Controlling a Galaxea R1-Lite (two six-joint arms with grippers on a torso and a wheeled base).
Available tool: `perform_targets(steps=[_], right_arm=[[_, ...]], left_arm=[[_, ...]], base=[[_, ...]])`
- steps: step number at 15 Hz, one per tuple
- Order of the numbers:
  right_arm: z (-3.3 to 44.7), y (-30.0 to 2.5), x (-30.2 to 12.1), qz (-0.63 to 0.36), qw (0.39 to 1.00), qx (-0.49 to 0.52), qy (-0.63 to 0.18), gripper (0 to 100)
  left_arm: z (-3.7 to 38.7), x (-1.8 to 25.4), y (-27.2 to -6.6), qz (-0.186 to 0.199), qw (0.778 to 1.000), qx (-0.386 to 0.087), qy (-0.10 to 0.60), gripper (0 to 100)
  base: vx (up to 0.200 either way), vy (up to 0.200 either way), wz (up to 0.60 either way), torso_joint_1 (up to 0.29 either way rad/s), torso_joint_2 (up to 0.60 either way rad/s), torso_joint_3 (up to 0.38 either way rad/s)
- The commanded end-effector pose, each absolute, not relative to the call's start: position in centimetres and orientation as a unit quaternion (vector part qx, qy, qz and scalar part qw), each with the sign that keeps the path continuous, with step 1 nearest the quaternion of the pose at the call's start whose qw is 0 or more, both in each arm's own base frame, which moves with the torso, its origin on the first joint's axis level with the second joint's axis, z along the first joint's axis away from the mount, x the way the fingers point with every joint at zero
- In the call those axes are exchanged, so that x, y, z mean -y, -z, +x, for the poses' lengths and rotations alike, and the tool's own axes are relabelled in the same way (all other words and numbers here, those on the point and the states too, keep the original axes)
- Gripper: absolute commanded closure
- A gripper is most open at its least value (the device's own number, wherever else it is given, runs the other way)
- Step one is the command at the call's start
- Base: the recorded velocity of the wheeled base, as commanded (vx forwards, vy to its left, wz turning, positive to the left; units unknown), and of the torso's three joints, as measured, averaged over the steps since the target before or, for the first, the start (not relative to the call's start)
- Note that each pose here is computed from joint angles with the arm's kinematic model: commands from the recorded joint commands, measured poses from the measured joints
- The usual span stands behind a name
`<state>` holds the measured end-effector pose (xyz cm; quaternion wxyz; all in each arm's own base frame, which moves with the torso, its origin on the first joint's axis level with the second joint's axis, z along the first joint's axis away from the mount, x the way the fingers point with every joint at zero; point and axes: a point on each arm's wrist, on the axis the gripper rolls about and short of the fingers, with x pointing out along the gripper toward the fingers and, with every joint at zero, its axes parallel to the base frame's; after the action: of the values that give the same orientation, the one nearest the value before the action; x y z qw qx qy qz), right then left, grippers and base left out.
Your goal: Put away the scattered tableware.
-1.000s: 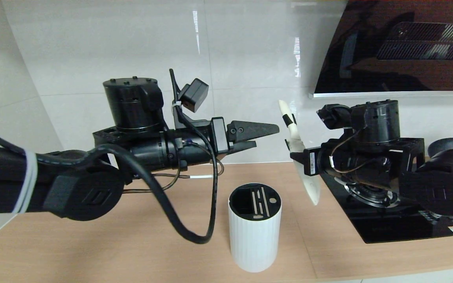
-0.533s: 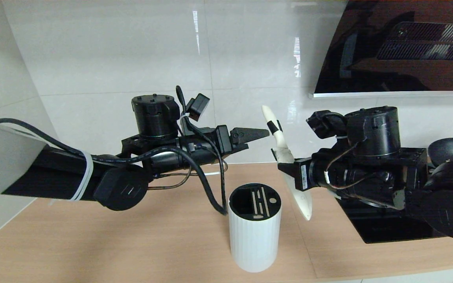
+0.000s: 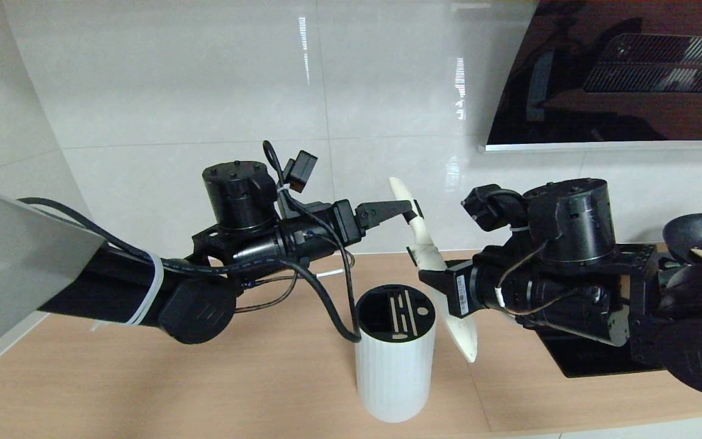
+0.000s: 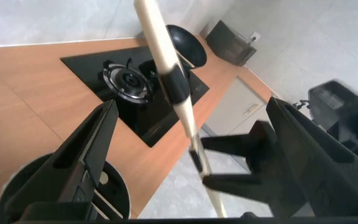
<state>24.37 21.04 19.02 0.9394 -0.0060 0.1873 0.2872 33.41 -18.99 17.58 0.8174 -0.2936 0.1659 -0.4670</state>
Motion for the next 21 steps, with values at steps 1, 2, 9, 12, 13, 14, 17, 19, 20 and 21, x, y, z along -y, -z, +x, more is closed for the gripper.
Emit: perform_targets(steps=[1, 2, 9, 12, 13, 14, 17, 19, 20, 21], right_arm=[[24.3, -18.7, -21.3, -0.009, 0.938, -0.191, -0.29, 100], [24.1, -18.6, -21.6, -0.01, 0.936, -0.193, -0.295, 100], [24.0, -17.7, -22.2, -0.017, 0.932, -0.204, -0.3, 100], [23.9, -17.6, -22.3, -0.019, 0.93, -0.206, -0.303, 100], [23.9, -17.6, -22.3, -0.019, 0.93, -0.206, -0.303, 100], [23.9, -17.5, -22.4, -0.019, 0.93, -0.207, -0.303, 100], [23.9, -17.5, -22.4, -0.019, 0.93, -0.208, -0.304, 100], [23.7, -17.4, -22.5, -0.02, 0.929, -0.208, -0.306, 100], [23.7, -17.4, -22.6, -0.02, 0.928, -0.209, -0.307, 100], [23.5, -17.3, -22.7, -0.022, 0.927, -0.21, -0.31, 100]], left_arm=[[33.2, 19.0, -17.0, -0.293, 0.816, -0.169, 0.469, 0], [33.4, 19.2, -16.8, -0.293, 0.814, -0.169, 0.471, 0], [34.5, 20.5, -15.7, -0.292, 0.811, -0.173, 0.476, 0], [34.5, 20.6, -15.8, -0.292, 0.811, -0.172, 0.477, 0], [34.5, 20.6, -15.8, -0.292, 0.811, -0.172, 0.477, 0], [34.4, 20.7, -15.8, -0.292, 0.81, -0.173, 0.478, 0], [34.4, 21.1, -15.5, -0.291, 0.808, -0.178, 0.48, 0], [34.4, 21.1, -15.3, -0.291, 0.808, -0.179, 0.48, 0], [34.5, 21.2, -15.1, -0.291, 0.808, -0.181, 0.48, 0], [34.5, 21.3, -15.0, -0.29, 0.807, -0.183, 0.48, 0]], base=[[0.0, 0.0, 0.0, 0.0, 0.0, 0.0], [0.0, 0.0, 0.0, 0.0, 0.0, 0.0], [0.0, 0.0, 0.0, 0.0, 0.0, 0.0], [0.0, 0.0, 0.0, 0.0, 0.0, 0.0], [0.0, 0.0, 0.0, 0.0, 0.0, 0.0], [0.0, 0.0, 0.0, 0.0, 0.0, 0.0], [0.0, 0.0, 0.0, 0.0, 0.0, 0.0], [0.0, 0.0, 0.0, 0.0, 0.0, 0.0], [0.0, 0.0, 0.0, 0.0, 0.0, 0.0], [0.0, 0.0, 0.0, 0.0, 0.0, 0.0]])
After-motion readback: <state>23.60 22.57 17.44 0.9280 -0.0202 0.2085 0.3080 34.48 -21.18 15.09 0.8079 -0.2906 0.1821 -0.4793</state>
